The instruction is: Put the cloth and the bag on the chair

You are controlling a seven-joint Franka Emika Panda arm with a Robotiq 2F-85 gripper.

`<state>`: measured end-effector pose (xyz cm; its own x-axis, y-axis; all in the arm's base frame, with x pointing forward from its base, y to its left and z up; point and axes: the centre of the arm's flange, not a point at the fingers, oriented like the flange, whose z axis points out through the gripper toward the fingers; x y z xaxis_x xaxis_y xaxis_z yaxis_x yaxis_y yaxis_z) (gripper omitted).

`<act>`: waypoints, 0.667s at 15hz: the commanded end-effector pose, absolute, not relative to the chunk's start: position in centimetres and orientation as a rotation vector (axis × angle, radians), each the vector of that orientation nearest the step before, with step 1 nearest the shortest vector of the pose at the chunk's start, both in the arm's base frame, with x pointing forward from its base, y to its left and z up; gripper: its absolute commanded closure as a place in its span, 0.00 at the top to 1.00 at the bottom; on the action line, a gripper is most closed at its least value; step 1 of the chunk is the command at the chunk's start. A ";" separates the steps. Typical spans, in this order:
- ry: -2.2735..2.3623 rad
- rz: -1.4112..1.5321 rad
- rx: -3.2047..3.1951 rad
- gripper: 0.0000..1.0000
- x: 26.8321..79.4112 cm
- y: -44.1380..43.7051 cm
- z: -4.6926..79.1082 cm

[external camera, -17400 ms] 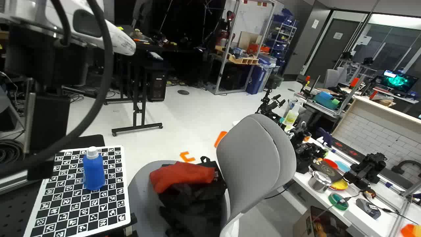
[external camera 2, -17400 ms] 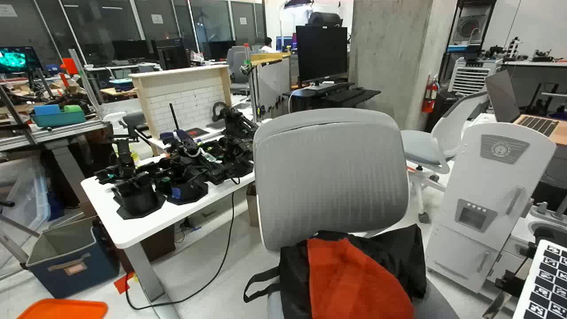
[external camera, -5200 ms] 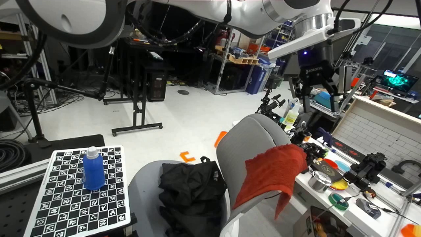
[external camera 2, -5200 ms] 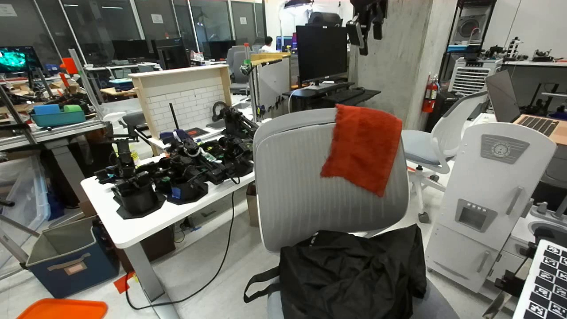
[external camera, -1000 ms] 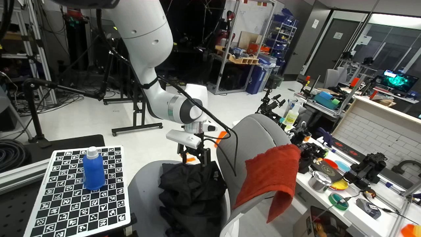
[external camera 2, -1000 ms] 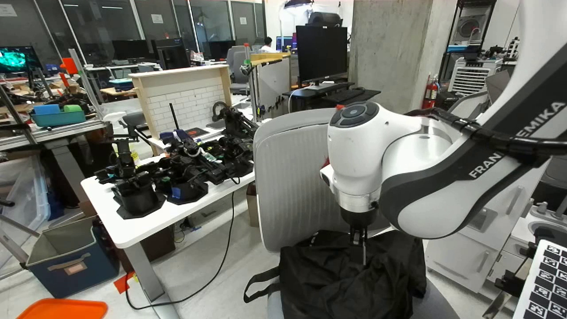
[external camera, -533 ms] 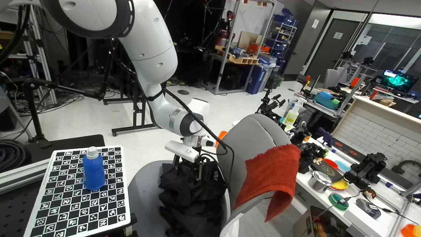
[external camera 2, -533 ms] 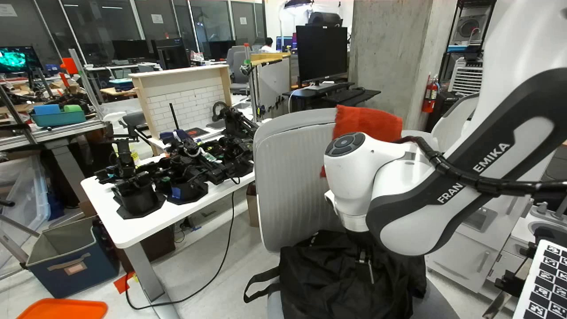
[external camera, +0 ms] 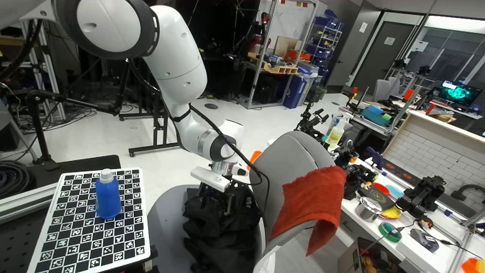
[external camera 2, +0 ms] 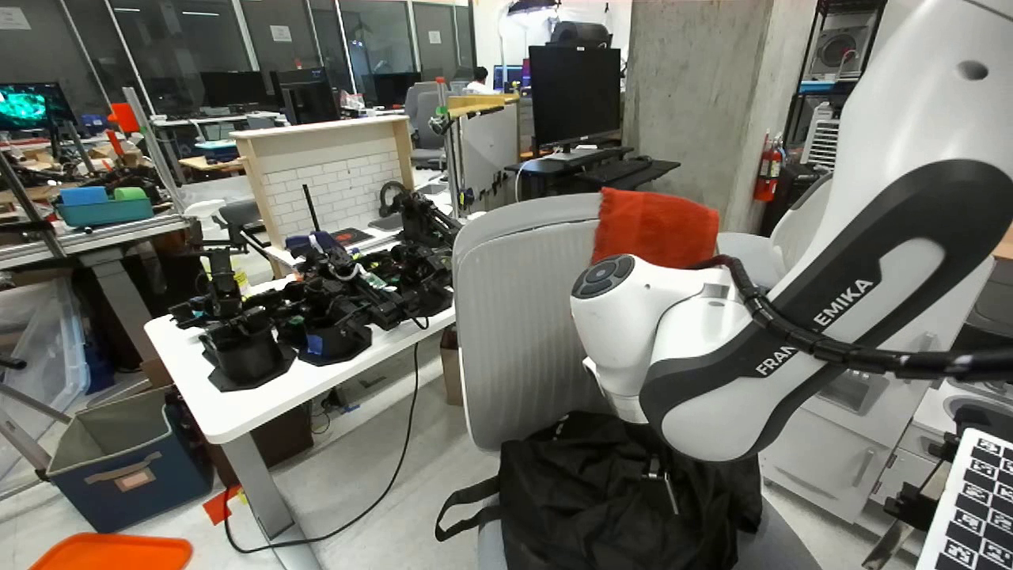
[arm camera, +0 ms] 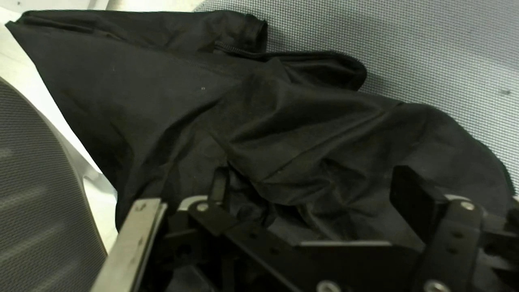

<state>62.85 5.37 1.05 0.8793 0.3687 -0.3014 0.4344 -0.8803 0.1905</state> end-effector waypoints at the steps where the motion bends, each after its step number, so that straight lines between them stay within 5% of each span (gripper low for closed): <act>1: 0.619 -0.449 2.801 1.00 64.5 4.7 0.0; 5: 0.619 -0.504 2.788 1.00 64.9 4.1 -1.8; 6: 0.618 -0.513 2.787 0.75 65.0 4.0 -2.1; 10: 0.618 -0.541 2.775 0.51 65.2 4.0 -3.0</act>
